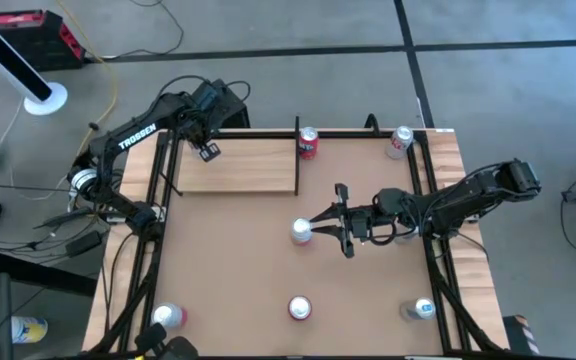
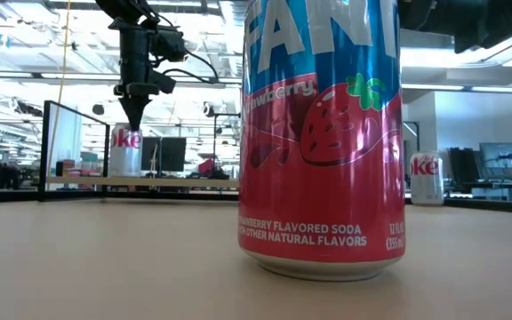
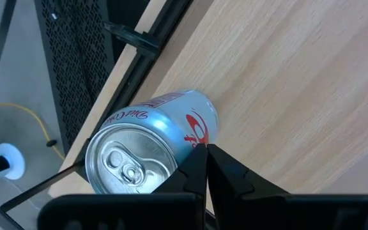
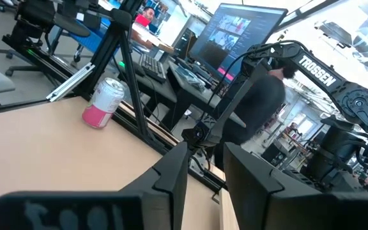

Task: Place canned beverage on shelf
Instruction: Put the left silver soda can on the shelf, then put the silver soda can on the shelf aligned with the other silver soda can

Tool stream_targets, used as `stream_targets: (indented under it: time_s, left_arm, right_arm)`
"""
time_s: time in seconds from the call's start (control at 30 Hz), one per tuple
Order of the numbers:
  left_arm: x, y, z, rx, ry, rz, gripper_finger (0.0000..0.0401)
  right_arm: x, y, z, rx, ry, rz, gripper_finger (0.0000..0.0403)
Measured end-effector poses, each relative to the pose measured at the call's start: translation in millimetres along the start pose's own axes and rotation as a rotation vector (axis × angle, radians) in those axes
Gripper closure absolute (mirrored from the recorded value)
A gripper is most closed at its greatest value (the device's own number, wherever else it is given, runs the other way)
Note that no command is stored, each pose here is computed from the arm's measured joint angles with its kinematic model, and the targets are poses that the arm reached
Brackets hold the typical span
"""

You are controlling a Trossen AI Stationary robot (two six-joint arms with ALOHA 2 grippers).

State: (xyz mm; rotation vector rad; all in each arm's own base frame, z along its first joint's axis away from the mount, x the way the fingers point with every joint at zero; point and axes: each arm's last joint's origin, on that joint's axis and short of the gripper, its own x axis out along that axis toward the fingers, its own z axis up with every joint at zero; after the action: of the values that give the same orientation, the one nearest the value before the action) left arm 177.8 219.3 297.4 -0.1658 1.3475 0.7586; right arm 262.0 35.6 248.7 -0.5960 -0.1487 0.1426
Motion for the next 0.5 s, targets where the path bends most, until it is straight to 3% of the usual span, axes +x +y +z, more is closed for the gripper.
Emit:
stream_targets:
  time_s: [0.27, 0.5]
  left_arm:
    - [-21, -8, 5, 0.039, -0.083, -0.041, 0.0401]
    - [-62, -26, -18, 0.014, -0.331, -0.114, 0.0401]
  right_arm:
    - [0, -1, -1, -0.001, 0.004, -0.006, 0.0275]
    - [0, -2, -1, 0.002, 0.008, -0.012, 0.0275]
